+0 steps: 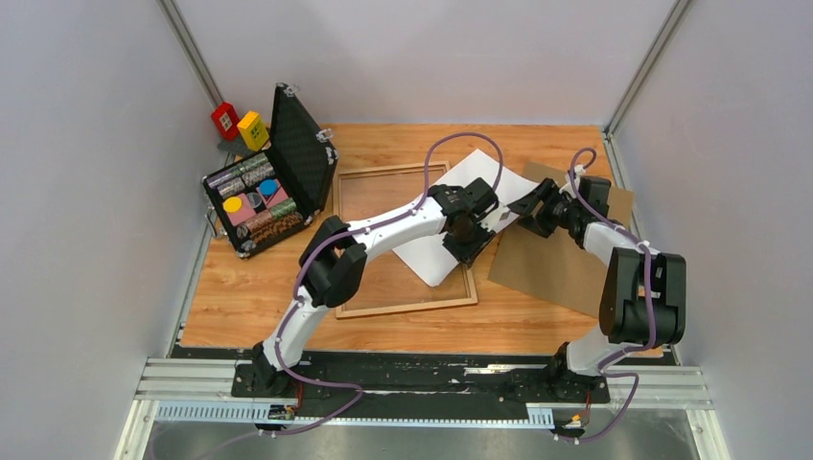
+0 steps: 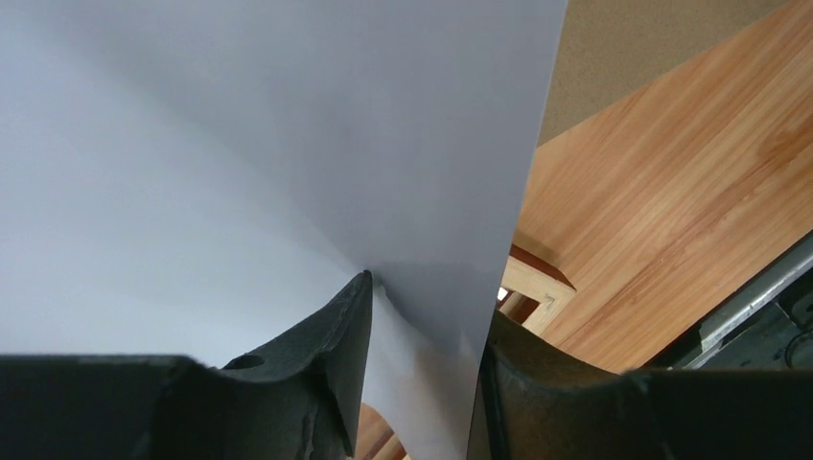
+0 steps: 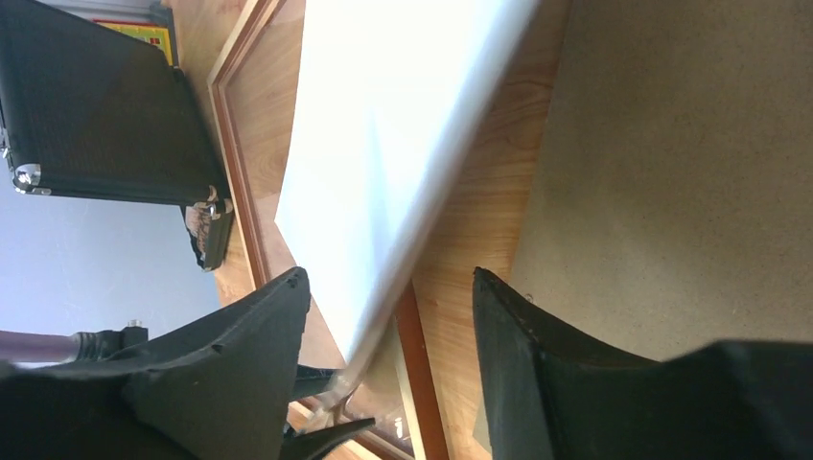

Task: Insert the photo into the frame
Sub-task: Turn over the photo from the photo frame.

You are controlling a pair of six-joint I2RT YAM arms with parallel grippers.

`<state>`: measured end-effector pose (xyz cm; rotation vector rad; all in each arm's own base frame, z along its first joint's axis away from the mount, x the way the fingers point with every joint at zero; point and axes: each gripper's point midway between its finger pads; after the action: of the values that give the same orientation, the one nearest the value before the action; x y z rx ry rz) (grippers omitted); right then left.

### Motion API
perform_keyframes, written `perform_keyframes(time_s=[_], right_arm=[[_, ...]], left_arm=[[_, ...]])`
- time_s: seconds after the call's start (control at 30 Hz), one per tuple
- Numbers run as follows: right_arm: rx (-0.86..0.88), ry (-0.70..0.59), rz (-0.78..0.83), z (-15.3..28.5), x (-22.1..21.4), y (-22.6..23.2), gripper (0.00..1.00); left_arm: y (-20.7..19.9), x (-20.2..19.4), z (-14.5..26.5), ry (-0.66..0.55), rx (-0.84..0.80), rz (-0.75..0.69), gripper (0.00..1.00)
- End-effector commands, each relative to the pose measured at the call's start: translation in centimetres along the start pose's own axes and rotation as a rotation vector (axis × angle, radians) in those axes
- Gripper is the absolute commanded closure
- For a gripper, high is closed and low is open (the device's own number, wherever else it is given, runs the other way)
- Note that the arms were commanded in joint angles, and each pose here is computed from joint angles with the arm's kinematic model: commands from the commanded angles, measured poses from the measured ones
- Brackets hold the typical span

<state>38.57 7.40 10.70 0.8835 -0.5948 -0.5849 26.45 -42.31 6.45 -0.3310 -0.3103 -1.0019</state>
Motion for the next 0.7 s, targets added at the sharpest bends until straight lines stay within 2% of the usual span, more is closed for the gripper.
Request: perform_keyframes(time_s=[0.0, 0.07, 0.17, 0.27, 0.33, 0.47, 0.67], right_arm=[[0.03, -0.031, 0.042, -0.5, 1.2, 1.0, 0.43], [0.028, -0.027, 0.04, -0.6, 1.1, 0.9, 0.5], [0.032, -0.017, 0.042, -1.0, 1.2, 0.7, 0.6], [0.041, 0.006, 0.049, -1.6, 1.4, 0.6, 0.7], [0.058, 0.025, 0.055, -1.8, 1.5, 0.8, 0.79], [0.079, 0.05, 0.078, -2.1, 1.7, 1.0, 0.98], [0.171, 0.155, 0.096, -2.7, 1.5, 2.7, 1.0]], left_arm=[[-1.2, 1.8, 0.6, -0.047, -0.02, -0.01, 0.52], [-1.2, 1.9, 0.8, -0.05, -0.016, -0.01, 0.38], [-1.4, 2.2, 1.2, -0.058, -0.024, -0.008, 0.26], [-1.8, 2.5, 2.1, -0.076, -0.037, -0.014, 0.07], [-2.0, 2.7, 3.1, -0.096, -0.044, -0.025, 0.01], [-2.2, 3.0, 6.1, -0.162, -0.047, -0.082, 0.0], [0.2, 2.7, 12.3, -0.298, -0.012, -0.155, 0.0]])
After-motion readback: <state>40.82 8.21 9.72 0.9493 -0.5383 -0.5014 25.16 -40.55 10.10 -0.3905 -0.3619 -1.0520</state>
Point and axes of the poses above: each gripper's point midway between its finger pads, its own z axis back along the fingers, its own y axis along the line the jaws close on, x = y × z, and after that the axes turned 9 degrees about -z, right-handed
